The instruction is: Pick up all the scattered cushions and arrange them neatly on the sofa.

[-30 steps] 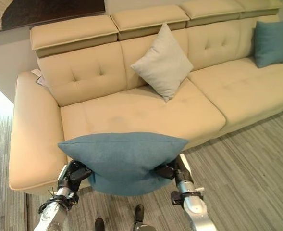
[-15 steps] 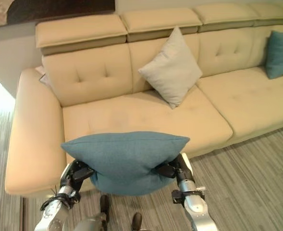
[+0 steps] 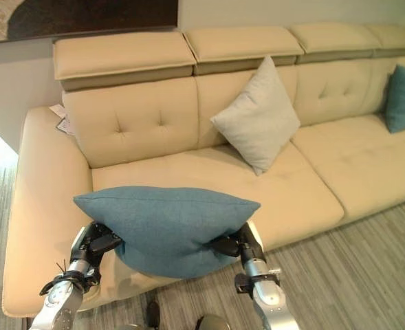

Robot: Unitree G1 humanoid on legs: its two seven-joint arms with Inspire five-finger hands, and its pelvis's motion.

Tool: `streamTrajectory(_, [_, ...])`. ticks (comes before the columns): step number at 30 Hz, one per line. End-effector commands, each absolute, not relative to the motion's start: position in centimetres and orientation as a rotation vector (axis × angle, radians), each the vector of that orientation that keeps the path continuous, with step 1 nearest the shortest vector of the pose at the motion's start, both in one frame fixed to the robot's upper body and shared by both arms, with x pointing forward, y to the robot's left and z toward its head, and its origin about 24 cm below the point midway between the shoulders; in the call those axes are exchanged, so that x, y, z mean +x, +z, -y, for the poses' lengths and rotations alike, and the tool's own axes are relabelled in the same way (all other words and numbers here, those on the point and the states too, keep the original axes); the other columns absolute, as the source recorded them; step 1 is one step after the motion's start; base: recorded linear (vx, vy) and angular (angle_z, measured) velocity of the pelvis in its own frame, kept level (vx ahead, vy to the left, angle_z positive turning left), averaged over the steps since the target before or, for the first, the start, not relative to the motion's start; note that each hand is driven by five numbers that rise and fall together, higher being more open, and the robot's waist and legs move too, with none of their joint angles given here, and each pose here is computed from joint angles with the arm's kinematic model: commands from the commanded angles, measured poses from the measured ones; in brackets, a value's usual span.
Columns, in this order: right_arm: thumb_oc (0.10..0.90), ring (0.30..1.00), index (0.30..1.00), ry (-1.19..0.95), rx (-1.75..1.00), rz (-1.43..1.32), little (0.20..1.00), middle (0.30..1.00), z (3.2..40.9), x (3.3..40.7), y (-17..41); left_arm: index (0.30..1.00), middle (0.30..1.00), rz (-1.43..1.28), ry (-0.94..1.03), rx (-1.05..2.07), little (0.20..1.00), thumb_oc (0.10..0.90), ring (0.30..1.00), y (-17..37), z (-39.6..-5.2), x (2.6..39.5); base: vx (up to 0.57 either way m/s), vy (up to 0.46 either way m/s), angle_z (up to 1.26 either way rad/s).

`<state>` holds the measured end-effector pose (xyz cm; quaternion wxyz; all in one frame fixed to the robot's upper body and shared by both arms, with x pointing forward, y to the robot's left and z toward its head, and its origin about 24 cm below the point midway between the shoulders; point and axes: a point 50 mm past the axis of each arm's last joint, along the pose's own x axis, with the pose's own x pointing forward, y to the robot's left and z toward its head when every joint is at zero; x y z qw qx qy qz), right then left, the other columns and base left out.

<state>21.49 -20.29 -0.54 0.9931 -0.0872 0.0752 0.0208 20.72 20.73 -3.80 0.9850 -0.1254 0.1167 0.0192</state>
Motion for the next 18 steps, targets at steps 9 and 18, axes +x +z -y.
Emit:
streamTrajectory(9, [0.400,0.300,0.300,0.154,-0.125,0.209,0.300,0.300,17.7,23.7,5.6,0.300,0.300,0.078,-0.214,-0.329,0.300,0.400,0.300,1.4,-14.8,23.7,0.12,-0.141,0.32])
streamTrajectory(18, [0.400,0.300,0.300,0.087,-0.136,0.210,0.300,0.300,19.4,23.7,6.0,0.300,0.300,0.114,-0.247,-0.362,0.300,0.400,0.300,2.2,-13.5,24.4,0.05,-0.091,0.52])
